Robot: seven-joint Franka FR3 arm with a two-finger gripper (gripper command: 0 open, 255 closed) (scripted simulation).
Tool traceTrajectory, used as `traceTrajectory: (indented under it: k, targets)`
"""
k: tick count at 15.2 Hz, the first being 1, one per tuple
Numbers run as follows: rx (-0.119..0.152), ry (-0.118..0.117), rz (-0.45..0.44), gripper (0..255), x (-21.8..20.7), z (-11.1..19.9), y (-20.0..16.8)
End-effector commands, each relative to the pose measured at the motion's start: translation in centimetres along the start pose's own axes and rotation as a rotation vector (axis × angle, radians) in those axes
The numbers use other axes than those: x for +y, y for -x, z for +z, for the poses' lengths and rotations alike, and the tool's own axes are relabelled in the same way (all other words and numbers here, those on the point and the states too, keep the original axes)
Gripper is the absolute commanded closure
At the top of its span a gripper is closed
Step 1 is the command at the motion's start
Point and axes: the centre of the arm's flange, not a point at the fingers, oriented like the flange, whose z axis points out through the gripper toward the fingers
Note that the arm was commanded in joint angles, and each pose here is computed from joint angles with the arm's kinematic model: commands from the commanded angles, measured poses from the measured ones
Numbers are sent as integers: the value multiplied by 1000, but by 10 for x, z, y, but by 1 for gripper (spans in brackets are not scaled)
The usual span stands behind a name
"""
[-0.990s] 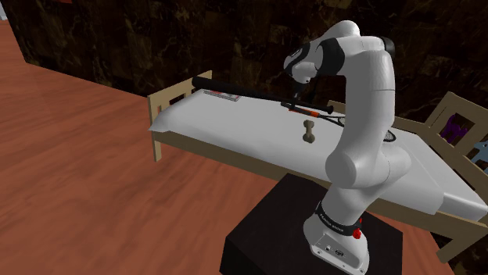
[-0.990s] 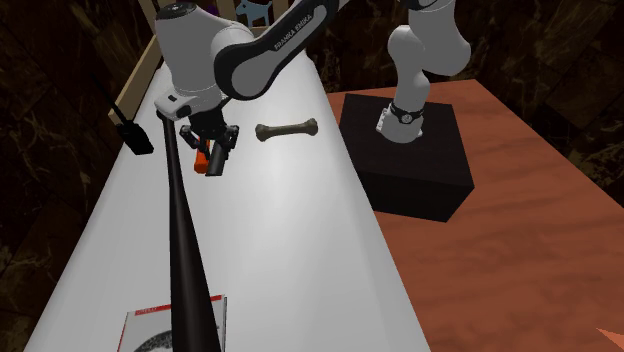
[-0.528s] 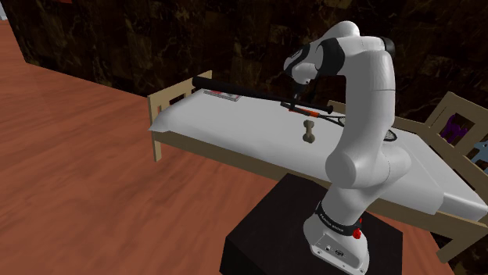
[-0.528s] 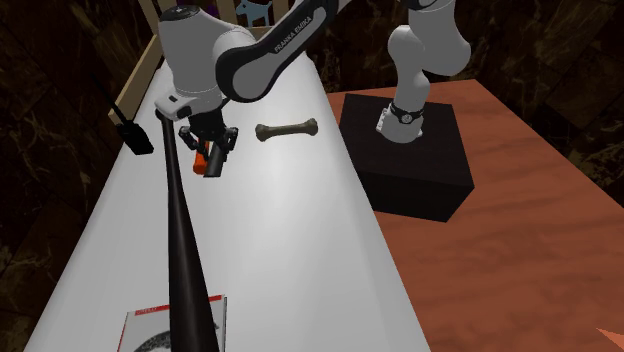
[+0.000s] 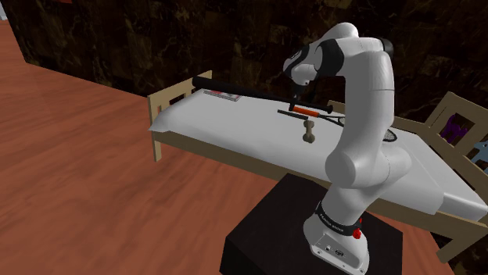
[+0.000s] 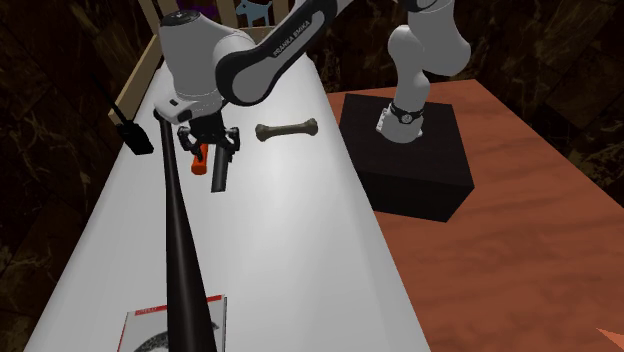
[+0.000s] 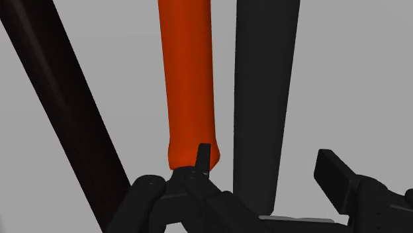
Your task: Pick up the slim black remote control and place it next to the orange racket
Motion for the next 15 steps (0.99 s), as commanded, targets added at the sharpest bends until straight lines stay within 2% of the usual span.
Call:
traceTrajectory:
  k: [1,3,4,8,15]
  targets:
    - [-23,-24,6,0,0,26,10]
    - [-24,-24,6,0,-3,28,14]
    - [-23,-23,6,0,-5,20,3]
    - [-23,-23,6,0,-4,-30,1]
    - [-23,-23,6,0,-4,-30,1]
